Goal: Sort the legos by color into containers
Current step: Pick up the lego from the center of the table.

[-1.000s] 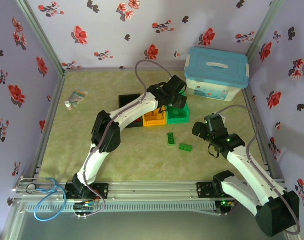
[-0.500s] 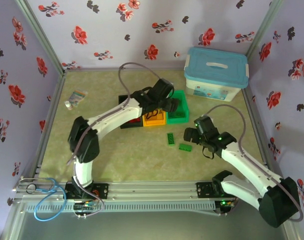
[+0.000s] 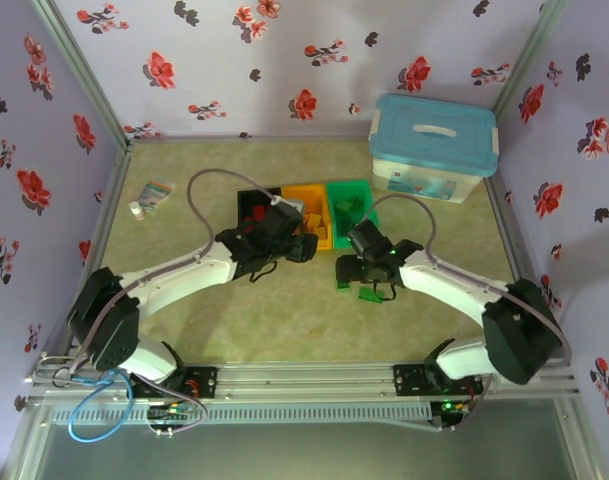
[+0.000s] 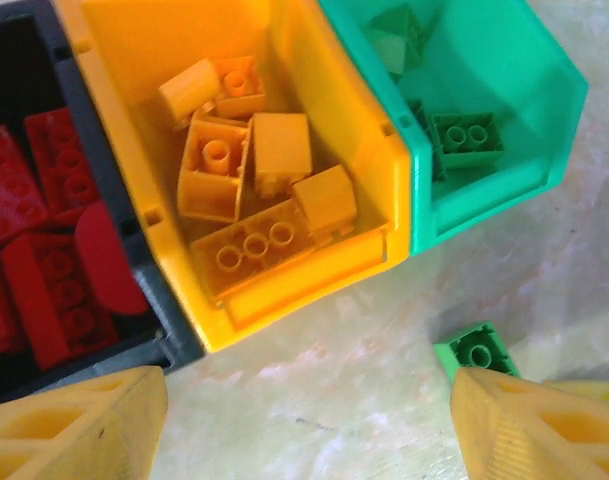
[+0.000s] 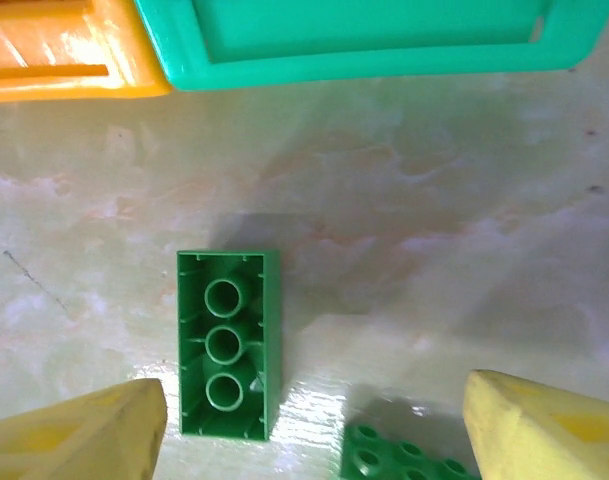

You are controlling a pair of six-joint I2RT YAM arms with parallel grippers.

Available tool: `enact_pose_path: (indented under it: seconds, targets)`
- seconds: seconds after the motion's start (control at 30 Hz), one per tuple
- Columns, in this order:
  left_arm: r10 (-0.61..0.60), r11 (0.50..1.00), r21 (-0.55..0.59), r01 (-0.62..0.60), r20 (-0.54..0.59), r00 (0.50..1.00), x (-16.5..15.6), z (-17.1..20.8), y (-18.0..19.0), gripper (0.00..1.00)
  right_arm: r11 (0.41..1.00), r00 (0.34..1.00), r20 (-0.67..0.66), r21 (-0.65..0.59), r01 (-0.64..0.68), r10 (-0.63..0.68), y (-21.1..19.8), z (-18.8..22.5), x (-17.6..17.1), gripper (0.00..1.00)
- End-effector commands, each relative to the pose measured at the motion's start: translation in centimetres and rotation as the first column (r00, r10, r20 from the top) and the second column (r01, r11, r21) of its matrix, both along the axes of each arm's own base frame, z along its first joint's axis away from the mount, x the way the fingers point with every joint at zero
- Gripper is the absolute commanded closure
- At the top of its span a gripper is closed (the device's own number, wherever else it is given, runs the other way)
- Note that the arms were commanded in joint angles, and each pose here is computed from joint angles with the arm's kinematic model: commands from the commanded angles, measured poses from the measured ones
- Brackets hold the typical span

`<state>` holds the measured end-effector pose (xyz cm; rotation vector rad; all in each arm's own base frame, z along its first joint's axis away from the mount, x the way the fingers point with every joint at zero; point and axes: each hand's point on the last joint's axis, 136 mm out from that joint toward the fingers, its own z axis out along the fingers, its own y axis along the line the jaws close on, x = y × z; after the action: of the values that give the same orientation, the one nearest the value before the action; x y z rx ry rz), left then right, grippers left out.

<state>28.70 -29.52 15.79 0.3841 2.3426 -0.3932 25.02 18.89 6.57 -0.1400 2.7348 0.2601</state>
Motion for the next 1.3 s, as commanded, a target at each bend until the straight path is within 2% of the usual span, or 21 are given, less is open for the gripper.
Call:
enact_pose_path:
  seconds: [0.0, 0.43, 0.73, 0.9, 1.0, 1.1, 1.27]
  targets:
    - [0.068, 0.995, -0.074, -0.064, 0.059, 0.996, 0.1, 1.7, 1.3, 0.25, 1.000, 1.000, 0.002, 0.013, -0.021, 0.021, 1.5, -0.1, 0.7, 0.24]
    - [0.136, 0.990, -0.034, -0.135, 0.037, 0.990, -2.4, -1.1, 6.0, 0.25, 0.996, 0.995, -0.083, -0.071, -0.054, 0.048, 4.1, -3.6, 1.3, 0.38]
    - [0.153, 0.988, -0.028, -0.151, 0.047, 0.987, -2.8, -1.4, 7.1, 0.25, 0.986, 0.993, -0.099, -0.152, -0.072, 0.057, 4.2, -4.1, 0.9, 0.63]
    - [0.156, 0.988, -0.031, -0.154, 0.051, 0.986, -3.0, -1.3, 7.5, 0.25, 0.983, 0.998, -0.044, -0.175, -0.060, 0.053, 3.9, -1.9, 1.6, 0.69]
    - [0.154, 0.988, -0.038, -0.152, 0.060, 0.986, -3.1, -1.1, 7.7, 0.25, 0.978, 0.999, 0.023, -0.205, -0.043, 0.049, 3.3, 0.5, 2.6, 0.69]
    - [0.148, 0.988, -0.058, -0.144, 0.069, 0.987, -3.4, -0.9, 7.8, 0.25, 0.972, 0.996, 0.072, -0.232, -0.032, 0.050, 2.5, 2.9, 4.2, 0.69]
    - [0.126, 0.989, -0.083, -0.120, 0.067, 0.990, -4.4, -1.3, 7.4, 0.25, 0.979, 0.993, 0.118, -0.204, 0.024, 0.000, 0.7, 5.9, 8.3, 0.69]
